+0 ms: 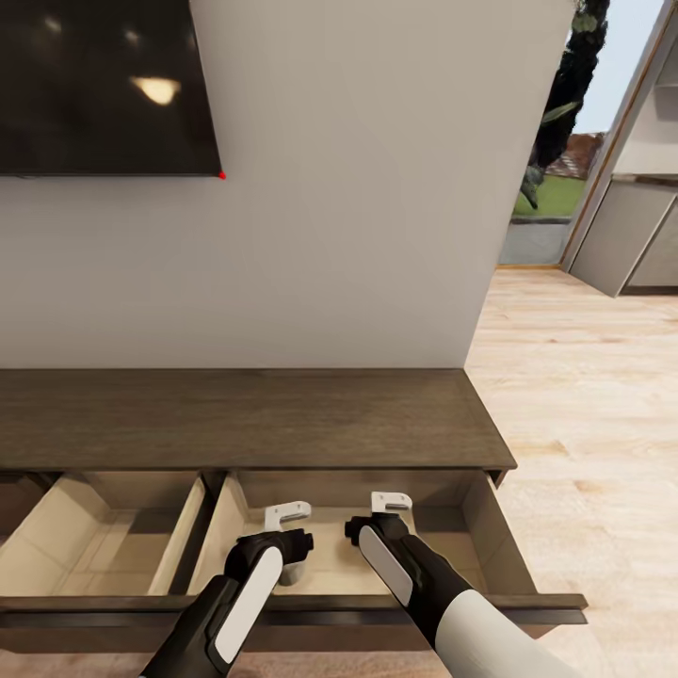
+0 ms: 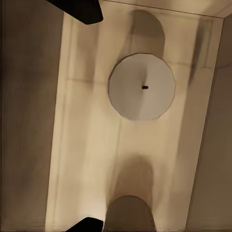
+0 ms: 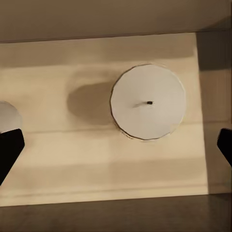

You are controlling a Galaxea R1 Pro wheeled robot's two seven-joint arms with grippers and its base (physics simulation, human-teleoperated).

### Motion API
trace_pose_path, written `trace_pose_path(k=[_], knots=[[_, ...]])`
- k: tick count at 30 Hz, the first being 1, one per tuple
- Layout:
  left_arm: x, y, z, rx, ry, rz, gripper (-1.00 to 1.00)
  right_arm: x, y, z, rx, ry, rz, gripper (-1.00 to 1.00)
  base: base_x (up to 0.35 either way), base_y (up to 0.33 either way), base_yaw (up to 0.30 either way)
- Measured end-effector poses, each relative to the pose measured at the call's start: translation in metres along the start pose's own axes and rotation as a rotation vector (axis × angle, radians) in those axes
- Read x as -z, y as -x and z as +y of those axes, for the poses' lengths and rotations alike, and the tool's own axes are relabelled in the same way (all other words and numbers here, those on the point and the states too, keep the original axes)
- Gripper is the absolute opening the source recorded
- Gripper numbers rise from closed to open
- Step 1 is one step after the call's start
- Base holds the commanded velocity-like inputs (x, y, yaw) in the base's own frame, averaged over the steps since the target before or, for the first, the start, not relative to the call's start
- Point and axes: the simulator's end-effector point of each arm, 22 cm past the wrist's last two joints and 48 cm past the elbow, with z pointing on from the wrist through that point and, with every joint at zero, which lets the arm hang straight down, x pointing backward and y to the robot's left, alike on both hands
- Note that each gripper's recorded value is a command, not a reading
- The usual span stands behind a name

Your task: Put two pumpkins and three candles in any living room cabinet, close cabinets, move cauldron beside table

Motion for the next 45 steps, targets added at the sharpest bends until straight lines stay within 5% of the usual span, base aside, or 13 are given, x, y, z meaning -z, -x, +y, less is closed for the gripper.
trace_pose_path(k=[45], knots=[[0.077, 0.065, -0.019, 0.001, -0.008, 0.004, 1.0, 0.078, 0.065, 0.003, -0.001, 0.005, 0.001, 1.0, -0.044, 0.0, 0.0]])
